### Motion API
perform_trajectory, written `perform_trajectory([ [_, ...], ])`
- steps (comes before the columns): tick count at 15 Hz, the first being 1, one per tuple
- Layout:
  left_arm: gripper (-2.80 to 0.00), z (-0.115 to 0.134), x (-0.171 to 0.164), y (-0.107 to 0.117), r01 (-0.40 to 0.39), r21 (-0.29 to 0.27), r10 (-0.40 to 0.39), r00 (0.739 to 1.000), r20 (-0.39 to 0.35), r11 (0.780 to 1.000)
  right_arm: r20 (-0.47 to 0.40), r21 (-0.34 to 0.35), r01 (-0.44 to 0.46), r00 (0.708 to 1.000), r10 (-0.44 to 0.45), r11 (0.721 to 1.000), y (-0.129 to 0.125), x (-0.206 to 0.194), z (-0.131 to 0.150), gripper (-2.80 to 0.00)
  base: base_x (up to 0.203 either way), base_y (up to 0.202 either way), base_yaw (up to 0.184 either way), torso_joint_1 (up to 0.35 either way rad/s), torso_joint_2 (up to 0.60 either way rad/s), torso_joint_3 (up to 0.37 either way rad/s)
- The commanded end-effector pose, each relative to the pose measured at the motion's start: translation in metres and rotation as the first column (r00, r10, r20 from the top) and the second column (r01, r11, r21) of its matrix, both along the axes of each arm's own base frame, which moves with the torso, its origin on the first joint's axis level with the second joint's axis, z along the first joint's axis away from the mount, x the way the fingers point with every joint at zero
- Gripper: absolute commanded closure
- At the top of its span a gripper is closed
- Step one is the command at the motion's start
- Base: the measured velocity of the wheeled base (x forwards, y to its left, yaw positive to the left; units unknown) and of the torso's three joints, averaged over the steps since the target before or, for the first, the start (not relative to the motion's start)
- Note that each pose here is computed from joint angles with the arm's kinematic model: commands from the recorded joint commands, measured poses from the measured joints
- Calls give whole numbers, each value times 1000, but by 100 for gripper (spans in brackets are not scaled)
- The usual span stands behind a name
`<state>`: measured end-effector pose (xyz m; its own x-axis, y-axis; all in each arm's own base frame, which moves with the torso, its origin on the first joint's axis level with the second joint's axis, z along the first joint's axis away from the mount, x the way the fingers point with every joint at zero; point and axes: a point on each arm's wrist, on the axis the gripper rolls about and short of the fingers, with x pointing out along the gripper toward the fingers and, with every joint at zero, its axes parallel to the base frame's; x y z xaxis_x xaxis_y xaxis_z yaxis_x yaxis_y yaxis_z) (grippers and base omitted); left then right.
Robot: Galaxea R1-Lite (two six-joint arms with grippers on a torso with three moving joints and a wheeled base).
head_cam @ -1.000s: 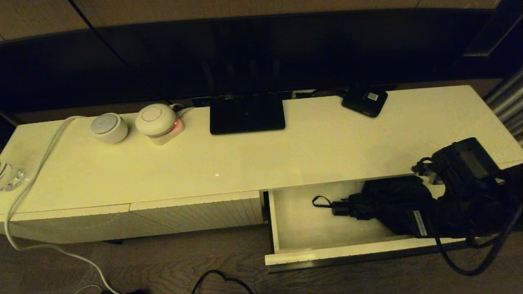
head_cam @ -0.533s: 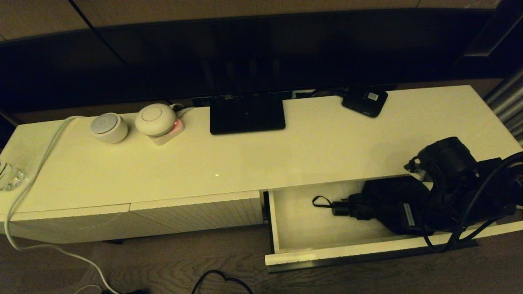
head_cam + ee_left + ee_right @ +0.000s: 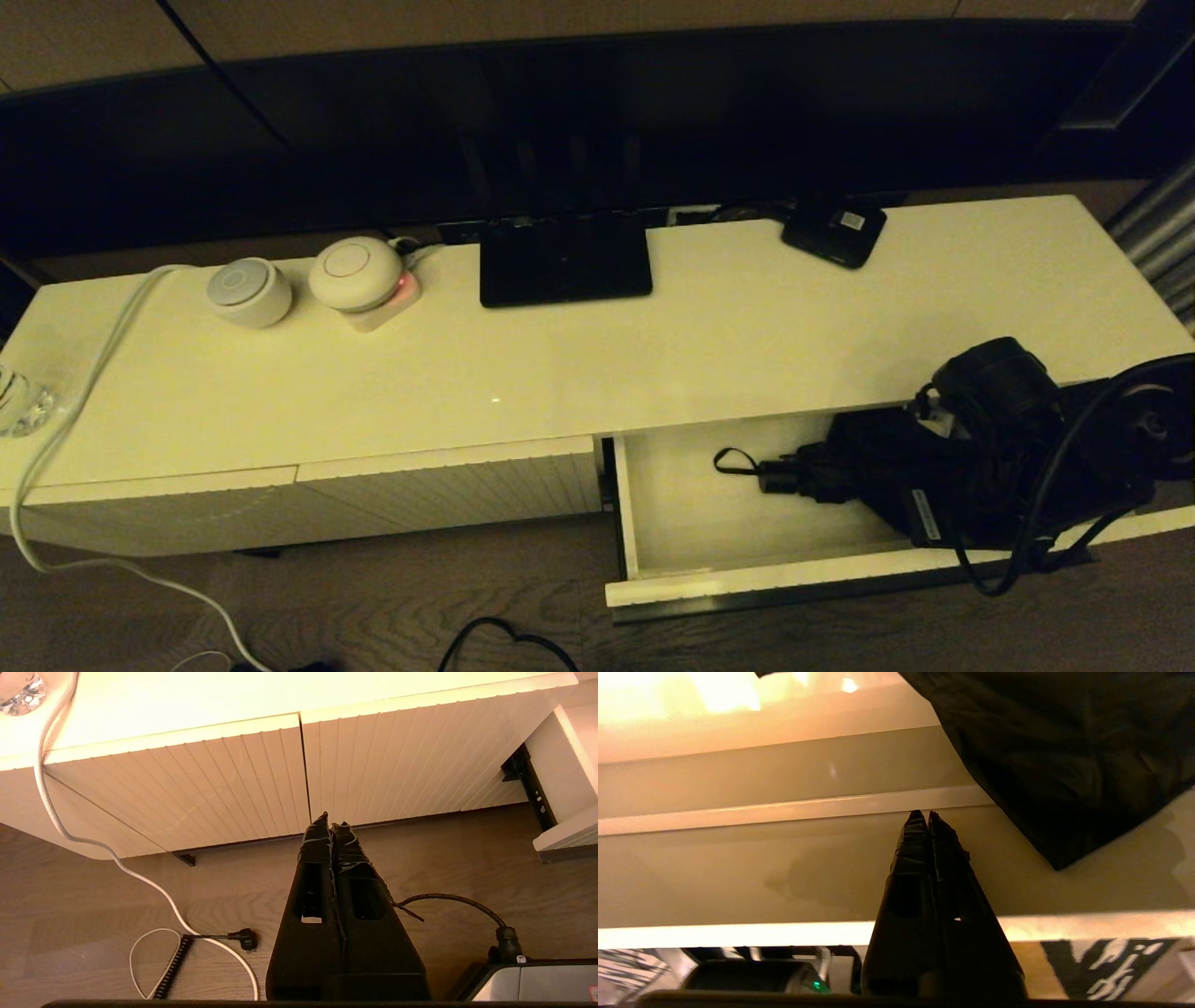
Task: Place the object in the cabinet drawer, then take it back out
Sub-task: Open the drawer
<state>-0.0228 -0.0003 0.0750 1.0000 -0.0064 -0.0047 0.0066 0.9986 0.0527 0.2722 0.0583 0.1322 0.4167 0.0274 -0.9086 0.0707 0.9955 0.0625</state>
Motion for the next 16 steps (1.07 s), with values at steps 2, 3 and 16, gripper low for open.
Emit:
perform_trajectory([
  [2, 0, -1, 0, 0, 0, -1, 0, 1000, -3, 1000, -46, -20, -23, 999, 22, 1000, 0, -3, -10, 0, 0, 0, 0, 0, 0, 0],
  [3, 0, -1, 0, 0, 0, -1, 0, 1000, -3, 1000, -53, -34, -41, 998, 39, 999, -1, -5, -11, 0, 0, 0, 0, 0, 0, 0],
  [16, 0, -1, 0, 0, 0, -1, 0, 1000, -3, 1000, -186, -82, -138, 975, 121, 987, -2, -32, -29, 0, 0, 0, 0, 0, 0, 0],
])
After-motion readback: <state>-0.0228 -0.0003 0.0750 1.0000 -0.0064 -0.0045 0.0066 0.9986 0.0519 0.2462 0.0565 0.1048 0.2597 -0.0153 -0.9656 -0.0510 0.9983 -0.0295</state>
